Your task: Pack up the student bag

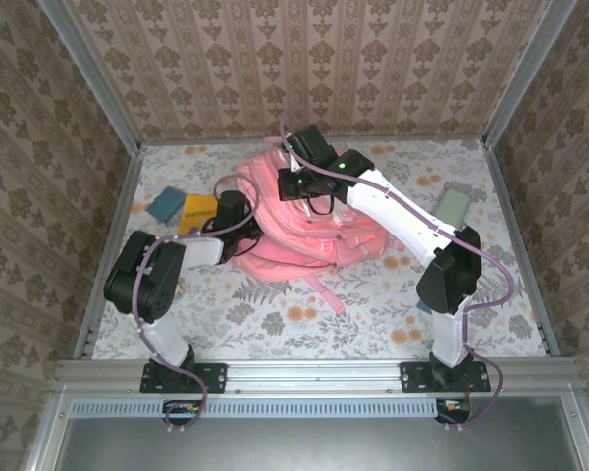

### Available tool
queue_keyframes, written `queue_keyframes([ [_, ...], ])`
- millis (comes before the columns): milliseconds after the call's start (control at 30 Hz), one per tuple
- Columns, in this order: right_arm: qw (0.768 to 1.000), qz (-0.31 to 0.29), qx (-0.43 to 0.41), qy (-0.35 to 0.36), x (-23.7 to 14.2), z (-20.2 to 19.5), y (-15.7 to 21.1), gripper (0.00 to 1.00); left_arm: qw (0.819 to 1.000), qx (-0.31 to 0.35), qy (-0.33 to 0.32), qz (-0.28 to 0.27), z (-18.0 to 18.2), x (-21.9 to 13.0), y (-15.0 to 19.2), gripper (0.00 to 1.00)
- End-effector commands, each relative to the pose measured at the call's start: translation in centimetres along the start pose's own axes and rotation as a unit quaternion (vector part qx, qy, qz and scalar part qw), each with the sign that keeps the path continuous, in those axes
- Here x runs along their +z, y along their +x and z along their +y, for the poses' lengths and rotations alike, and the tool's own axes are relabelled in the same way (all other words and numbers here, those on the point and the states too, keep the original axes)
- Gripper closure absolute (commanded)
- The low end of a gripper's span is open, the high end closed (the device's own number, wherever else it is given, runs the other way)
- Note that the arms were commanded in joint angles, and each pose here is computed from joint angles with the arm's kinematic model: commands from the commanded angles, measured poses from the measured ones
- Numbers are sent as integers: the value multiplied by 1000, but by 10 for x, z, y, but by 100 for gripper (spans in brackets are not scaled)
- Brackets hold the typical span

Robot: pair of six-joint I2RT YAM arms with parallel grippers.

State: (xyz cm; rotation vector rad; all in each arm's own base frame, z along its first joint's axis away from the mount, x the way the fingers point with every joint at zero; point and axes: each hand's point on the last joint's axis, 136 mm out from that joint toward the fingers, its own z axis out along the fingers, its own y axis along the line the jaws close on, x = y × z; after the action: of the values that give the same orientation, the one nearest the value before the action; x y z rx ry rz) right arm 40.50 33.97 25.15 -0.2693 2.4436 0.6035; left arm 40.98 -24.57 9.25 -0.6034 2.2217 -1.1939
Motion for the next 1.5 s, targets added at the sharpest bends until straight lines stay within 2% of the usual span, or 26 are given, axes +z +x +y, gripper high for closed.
queue_keyframes([
  [0, 997, -54, 7, -53, -38, 25, -27, 100, 999, 7, 46, -7, -35, 16, 0, 100],
  [133, 997, -60, 7, -47, -42, 22, -27, 100, 998, 10, 56, -4, -45, 20, -1, 100],
  [300, 997, -70, 13, -43, -51, 14, -31, 100, 998, 34, 45, -8, -59, -1, -8, 100],
  [433, 995, -82, 32, -49, -61, 5, -41, 100, 997, 29, 77, -10, -83, -15, -15, 100],
  [500, 994, -90, 37, -53, -67, 3, -45, 100, 993, 26, 114, -11, -103, -20, -19, 100],
  [600, 994, -92, 40, -50, -71, -1, -47, 100, 986, 16, 163, -12, -128, -20, -24, 100],
  [667, 994, -90, 42, -50, -70, -1, -46, 100, 985, 11, 172, -9, -131, -12, -21, 100],
  [767, 994, -84, 47, -53, -67, -1, -44, 100, 991, 25, 131, 6, -116, 9, -10, 100],
  [867, 994, -81, 49, -55, -64, -1, -42, 100, 998, 45, 47, 25, -81, 31, 6, 98],
  [933, 994, -80, 49, -53, -64, -2, -41, 100, 998, 47, 13, 43, -62, 43, 17, 97],
  [967, 994, -81, 48, -52, -64, -3, -40, 100, 998, 45, 4, 50, -53, 48, 21, 93],
  [1000, 994, -80, 48, -51, -64, -3, -39, 100, 998, 42, -3, 55, -47, 51, 24, 83],
  [1067, 995, -79, 47, -49, -62, -6, -38, 100, 997, 40, -25, 63, -35, 53, 28, 56],
  [1167, 995, -78, 48, -44, -61, -11, -36, 100, 994, 66, -54, 63, -34, 43, 25, 34],
  [1300, 996, -73, 50, -30, -55, -24, -31, 100, 989, 107, -81, 58, -44, 18, 14, 17],
  [1467, 998, -52, 45, -10, -39, -46, -16, 100, 985, 136, -97, 45, -49, -20, -2, 10],
])
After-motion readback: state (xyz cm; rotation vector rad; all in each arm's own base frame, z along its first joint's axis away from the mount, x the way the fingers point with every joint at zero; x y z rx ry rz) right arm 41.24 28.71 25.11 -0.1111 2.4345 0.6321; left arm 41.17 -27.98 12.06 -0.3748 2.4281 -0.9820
